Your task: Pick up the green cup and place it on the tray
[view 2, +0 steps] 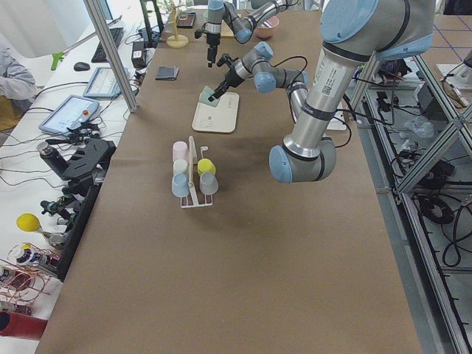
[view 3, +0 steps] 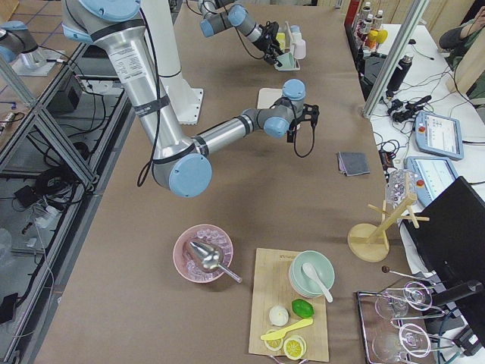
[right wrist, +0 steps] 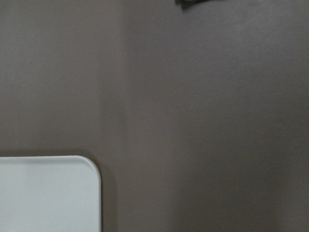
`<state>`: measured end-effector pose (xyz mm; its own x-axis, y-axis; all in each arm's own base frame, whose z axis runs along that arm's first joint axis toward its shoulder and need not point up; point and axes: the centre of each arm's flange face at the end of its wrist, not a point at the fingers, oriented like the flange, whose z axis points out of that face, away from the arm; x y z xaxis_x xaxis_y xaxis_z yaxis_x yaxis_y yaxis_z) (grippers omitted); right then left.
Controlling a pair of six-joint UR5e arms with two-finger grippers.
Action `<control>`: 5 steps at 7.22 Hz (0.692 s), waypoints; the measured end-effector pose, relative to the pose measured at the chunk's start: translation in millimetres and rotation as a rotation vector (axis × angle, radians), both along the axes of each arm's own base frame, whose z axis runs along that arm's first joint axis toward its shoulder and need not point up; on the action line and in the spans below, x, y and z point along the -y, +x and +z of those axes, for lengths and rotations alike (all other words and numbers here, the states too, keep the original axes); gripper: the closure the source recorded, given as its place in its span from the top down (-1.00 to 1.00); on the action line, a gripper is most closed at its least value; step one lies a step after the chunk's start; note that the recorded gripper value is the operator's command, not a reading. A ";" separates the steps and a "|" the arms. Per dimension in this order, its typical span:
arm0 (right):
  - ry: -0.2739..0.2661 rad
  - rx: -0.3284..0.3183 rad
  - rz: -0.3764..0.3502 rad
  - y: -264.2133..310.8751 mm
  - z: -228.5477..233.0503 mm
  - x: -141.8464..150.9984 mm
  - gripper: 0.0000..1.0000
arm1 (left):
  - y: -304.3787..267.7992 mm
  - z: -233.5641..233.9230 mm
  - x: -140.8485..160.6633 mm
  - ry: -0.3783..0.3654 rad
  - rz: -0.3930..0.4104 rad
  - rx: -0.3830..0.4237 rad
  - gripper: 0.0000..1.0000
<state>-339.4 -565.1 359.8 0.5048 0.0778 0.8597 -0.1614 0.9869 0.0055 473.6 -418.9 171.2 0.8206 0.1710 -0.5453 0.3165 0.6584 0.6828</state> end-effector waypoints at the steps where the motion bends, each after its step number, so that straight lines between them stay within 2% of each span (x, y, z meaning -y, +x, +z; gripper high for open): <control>1: 0.041 -0.085 -0.030 30.6 12.5 4.1 1.00 | 3.8 -2.4 1.5 0.015 0.002 -0.035 -1.00; 3: 0.142 -0.262 -0.125 69.6 48.0 1.7 1.00 | 9.8 -10.8 3.9 0.055 0.002 -0.122 -1.00; 5: 0.133 -0.329 -0.160 98.0 91.4 -23.9 1.00 | 24.7 -12.1 10.3 0.094 -0.012 -0.185 -1.00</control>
<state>-241.3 -541.2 451.2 0.7519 -0.1252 0.6473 0.0260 0.9867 0.1607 498.3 -429.2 159.0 0.7103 0.2190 -0.6689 0.4498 0.5898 0.6707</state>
